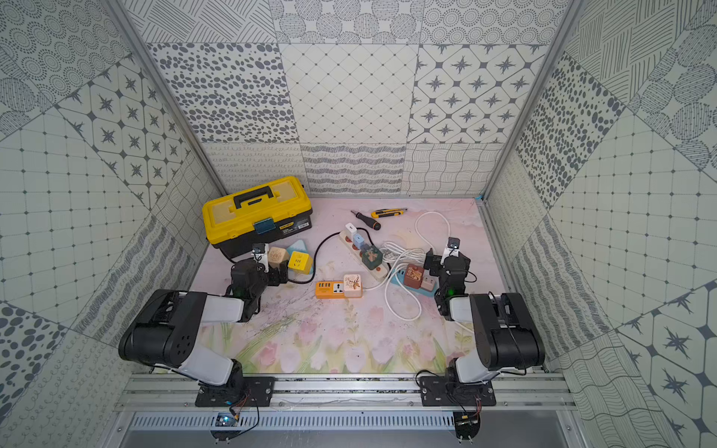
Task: Pull the plug off the socket
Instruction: Remove the plug from the socket.
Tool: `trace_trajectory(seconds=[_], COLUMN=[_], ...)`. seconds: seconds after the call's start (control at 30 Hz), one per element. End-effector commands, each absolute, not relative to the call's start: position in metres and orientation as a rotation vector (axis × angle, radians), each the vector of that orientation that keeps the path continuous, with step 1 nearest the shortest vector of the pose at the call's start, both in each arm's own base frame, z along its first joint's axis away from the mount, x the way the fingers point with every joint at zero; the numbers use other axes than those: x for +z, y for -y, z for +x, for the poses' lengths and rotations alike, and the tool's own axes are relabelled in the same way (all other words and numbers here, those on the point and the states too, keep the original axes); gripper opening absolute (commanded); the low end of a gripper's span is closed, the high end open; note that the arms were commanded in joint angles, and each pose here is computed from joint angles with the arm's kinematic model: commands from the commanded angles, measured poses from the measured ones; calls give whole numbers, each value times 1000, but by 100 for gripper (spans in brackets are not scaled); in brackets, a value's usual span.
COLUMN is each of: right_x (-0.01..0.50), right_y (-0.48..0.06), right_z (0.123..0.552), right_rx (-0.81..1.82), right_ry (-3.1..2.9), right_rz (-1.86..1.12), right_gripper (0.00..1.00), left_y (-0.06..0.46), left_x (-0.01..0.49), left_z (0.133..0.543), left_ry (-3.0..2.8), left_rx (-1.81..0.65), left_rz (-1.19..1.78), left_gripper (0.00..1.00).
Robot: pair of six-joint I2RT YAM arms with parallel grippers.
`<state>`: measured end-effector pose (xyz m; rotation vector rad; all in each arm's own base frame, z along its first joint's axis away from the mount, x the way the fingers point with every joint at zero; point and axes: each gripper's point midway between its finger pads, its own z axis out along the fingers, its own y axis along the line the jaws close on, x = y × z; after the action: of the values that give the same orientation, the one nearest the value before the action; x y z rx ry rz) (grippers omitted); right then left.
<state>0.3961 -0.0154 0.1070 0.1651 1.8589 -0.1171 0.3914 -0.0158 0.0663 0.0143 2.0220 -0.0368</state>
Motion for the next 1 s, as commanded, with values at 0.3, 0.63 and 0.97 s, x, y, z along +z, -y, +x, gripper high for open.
trace_trajectory(seconds=[0.3, 0.63, 0.97], right_x=[108, 108, 160], right_y=[15, 15, 11], right_z=[400, 400, 390], right_rx=[-117, -117, -87], right_ry=[-1841, -1841, -1847], right_rz=[172, 171, 164], right_gripper=[99, 99, 99], left_y=[17, 16, 7], left_x=[80, 80, 123], left_z=[399, 399, 378], left_ry=[-1962, -1961, -1859], left_rx=[-31, -30, -5], left_rz=[4, 5, -50], left_gripper=[100, 100, 100])
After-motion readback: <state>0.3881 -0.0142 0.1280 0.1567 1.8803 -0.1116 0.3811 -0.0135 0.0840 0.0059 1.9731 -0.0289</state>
